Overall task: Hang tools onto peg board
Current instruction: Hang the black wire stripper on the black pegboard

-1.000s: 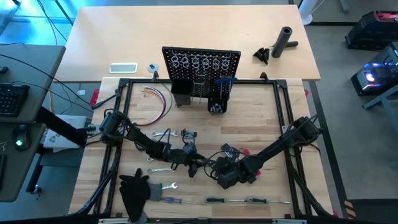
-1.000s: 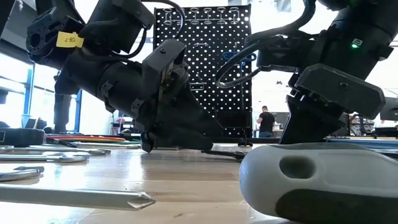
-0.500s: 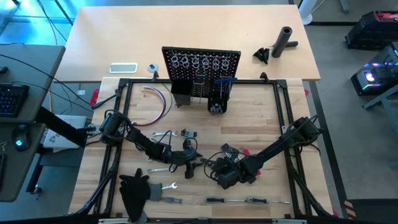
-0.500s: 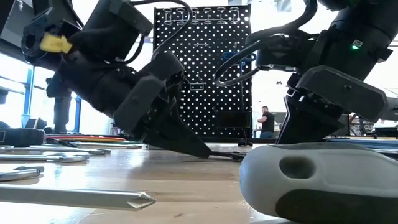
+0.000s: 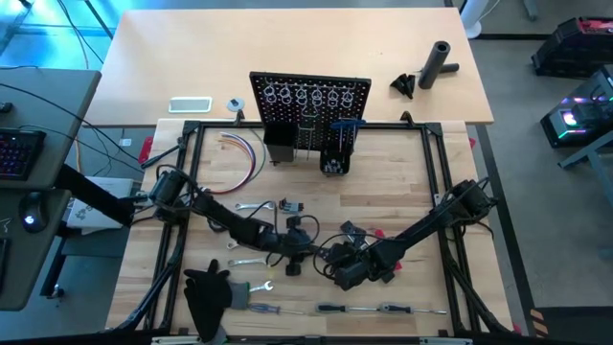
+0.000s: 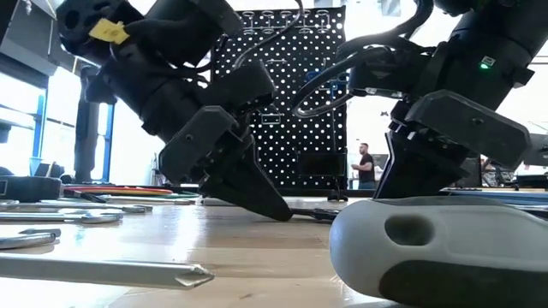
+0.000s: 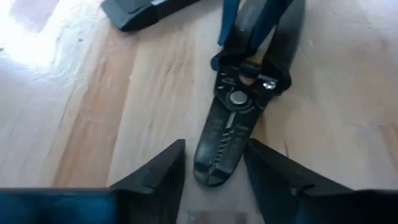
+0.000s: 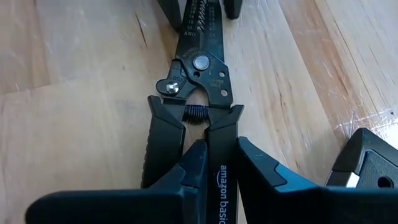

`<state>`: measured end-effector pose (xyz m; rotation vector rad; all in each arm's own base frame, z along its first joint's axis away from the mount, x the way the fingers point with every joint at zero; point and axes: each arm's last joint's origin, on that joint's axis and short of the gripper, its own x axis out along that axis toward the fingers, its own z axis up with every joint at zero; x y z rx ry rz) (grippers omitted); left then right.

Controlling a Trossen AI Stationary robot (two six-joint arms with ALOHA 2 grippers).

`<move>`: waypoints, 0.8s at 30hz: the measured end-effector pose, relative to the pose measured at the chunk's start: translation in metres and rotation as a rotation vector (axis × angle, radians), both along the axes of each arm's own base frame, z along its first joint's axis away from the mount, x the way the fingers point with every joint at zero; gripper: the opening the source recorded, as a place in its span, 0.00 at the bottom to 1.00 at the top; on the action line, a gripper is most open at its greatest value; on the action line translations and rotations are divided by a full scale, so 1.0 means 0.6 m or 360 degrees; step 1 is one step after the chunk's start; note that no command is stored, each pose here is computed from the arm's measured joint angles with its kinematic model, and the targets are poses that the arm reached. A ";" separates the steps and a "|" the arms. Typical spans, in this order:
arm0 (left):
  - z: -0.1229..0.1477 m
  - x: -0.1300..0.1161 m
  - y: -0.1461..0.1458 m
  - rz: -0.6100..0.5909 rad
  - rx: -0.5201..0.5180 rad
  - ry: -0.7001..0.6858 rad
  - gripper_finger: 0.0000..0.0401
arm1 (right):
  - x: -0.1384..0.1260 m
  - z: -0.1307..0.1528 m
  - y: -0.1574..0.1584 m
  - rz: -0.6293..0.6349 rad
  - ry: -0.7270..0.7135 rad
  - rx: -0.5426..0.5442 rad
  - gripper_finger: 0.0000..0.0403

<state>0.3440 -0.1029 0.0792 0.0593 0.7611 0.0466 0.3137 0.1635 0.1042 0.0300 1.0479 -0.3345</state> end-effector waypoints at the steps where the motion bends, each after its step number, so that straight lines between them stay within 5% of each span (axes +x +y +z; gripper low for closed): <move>1: 0.000 0.001 0.001 -0.0017 -0.0003 0.0009 0.36 | 0.001 0.000 0.000 0.0001 -0.0007 0.0003 0.12; 6: -0.001 0.003 0.009 -0.0113 -0.0034 0.0052 0.23 | 0.001 0.006 0.001 0.0029 -0.0024 0.0003 0.12; 16: -0.001 0.000 0.004 -0.0144 0.0007 0.0054 0.21 | -0.002 0.019 0.003 0.0037 -0.0067 -0.0039 0.11; 24: 0.014 -0.001 -0.004 -0.0159 0.0042 -0.0001 0.19 | -0.012 0.056 0.011 0.0032 -0.0167 -0.0063 0.30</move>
